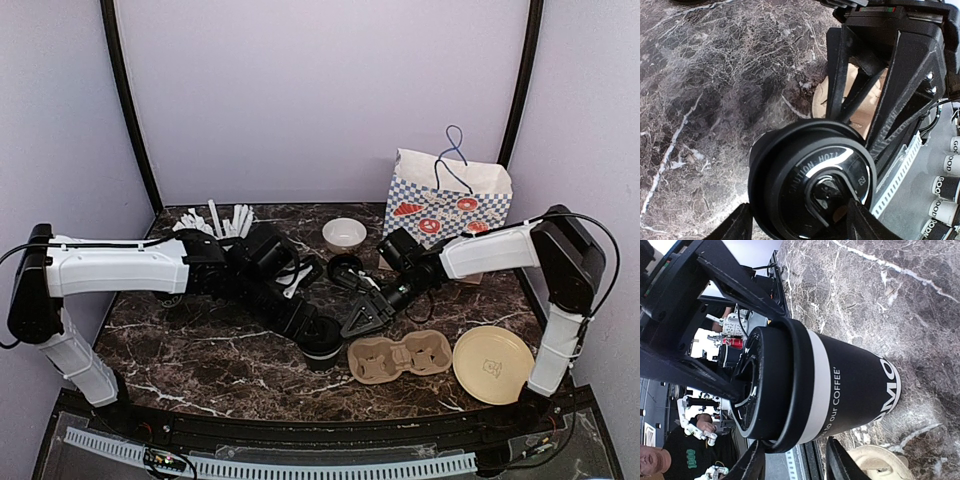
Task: Pack the takeout coffee
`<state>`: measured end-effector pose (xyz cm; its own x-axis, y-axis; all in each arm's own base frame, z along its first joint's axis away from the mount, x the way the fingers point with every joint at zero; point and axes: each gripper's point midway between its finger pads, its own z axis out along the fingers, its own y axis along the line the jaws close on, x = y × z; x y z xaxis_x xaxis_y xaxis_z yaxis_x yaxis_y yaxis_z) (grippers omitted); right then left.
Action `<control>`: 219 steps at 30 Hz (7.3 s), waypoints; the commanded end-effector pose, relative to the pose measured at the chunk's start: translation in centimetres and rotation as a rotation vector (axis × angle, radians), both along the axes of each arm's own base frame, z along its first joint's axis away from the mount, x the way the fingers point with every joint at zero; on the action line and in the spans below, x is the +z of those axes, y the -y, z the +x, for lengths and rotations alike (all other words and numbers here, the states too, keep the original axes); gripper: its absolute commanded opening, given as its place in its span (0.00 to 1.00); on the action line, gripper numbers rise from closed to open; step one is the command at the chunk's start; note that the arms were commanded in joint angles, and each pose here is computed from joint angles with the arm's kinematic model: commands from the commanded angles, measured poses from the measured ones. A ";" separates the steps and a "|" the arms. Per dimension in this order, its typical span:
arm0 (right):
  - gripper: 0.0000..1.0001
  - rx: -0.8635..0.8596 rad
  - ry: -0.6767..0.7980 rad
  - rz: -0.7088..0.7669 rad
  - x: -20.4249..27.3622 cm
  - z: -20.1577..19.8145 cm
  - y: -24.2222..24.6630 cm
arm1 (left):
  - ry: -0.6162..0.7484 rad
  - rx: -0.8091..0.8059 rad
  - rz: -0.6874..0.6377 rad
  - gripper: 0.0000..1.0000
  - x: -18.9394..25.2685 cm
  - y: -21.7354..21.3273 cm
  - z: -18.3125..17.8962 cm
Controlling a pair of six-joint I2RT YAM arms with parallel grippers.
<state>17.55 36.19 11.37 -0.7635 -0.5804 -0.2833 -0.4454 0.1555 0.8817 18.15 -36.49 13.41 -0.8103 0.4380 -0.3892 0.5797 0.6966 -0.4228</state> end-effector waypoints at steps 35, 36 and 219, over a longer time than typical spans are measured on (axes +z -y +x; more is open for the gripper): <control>0.50 0.032 0.268 -0.081 3.1 3.9 -1.2 | 0.185 0.110 -0.057 0.75 5.4 -2.4 1.8; 0.53 0.026 0.274 -0.078 3.3 3.8 -0.9 | 0.192 0.111 -0.046 0.75 5.3 -2.7 1.9; 0.63 -0.056 0.209 -0.364 -6.5 6.6 -5.3 | 0.092 0.269 -0.178 0.37 -0.3 -5.7 5.0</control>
<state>19.57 42.72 9.39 -0.7168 -0.6719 -0.1865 -0.5210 0.3384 0.7836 25.11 -30.50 13.08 -0.8330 0.0802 -0.5475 0.3941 0.7804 -0.4854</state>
